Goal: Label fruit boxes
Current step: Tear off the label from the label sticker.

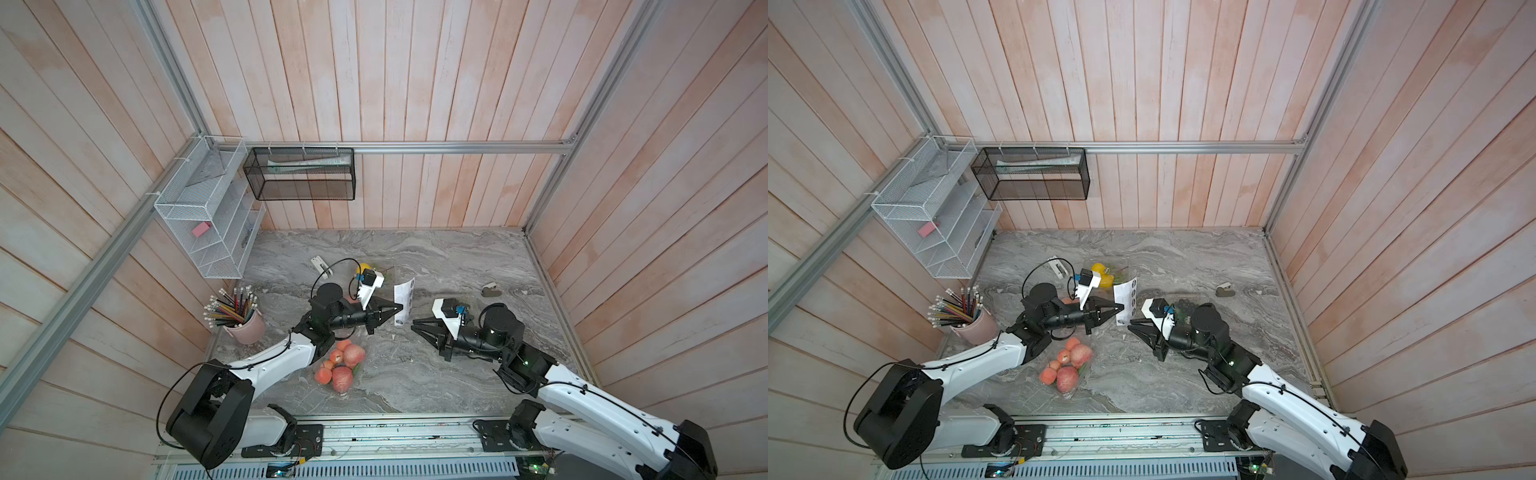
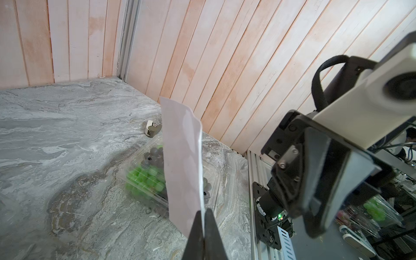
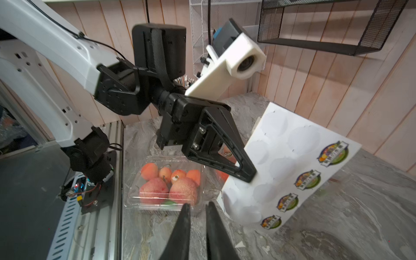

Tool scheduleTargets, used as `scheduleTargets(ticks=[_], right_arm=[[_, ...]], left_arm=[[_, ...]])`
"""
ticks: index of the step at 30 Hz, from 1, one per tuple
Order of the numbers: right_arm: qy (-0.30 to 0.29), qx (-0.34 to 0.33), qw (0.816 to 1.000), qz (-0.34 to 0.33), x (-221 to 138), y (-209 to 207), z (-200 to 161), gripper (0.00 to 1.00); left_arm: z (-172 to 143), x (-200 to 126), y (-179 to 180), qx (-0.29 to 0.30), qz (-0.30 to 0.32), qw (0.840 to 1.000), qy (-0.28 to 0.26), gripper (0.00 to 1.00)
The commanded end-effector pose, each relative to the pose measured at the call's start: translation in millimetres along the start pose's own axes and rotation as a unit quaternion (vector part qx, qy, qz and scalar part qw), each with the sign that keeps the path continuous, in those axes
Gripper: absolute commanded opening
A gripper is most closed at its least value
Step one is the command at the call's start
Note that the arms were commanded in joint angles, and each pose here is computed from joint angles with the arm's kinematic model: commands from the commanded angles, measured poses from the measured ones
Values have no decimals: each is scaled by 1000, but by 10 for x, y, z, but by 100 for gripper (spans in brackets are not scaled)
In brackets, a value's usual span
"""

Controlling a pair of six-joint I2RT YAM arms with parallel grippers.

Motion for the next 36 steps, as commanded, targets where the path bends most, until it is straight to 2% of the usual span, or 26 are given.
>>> scheduleTargets(ticks=[1, 8, 15, 25, 30, 36], right_arm=[[47, -13, 999, -19, 96, -48, -25, 19], [63, -50, 996, -31, 258, -119, -40, 24], [62, -52, 996, -23, 319, -127, -52, 23], [61, -56, 996, -22, 366, -149, -37, 14], [62, -56, 996, -19, 372, -146, -38, 1], [59, -56, 997, 5, 333, -93, -35, 0]], left_arm=[[31, 4, -53, 2, -1, 1000, -6, 0], [52, 22, -79, 9, -7, 1000, -10, 0], [67, 25, -92, 16, -11, 1000, -11, 0], [91, 21, -120, 22, -21, 999, -19, 0], [99, 19, -125, 23, -21, 999, -19, 0], [107, 21, -117, 19, -13, 1000, -17, 0]])
Point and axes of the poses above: each gripper's point midway between its finger pads, its own x axis out along the fingers, its own y axis along the line the jaws close on, z = x × y, the point moved 10 cm from there along -x, back along the fingers, and after that the axes turned 4 degrees about -x, right-handed, at the moved point
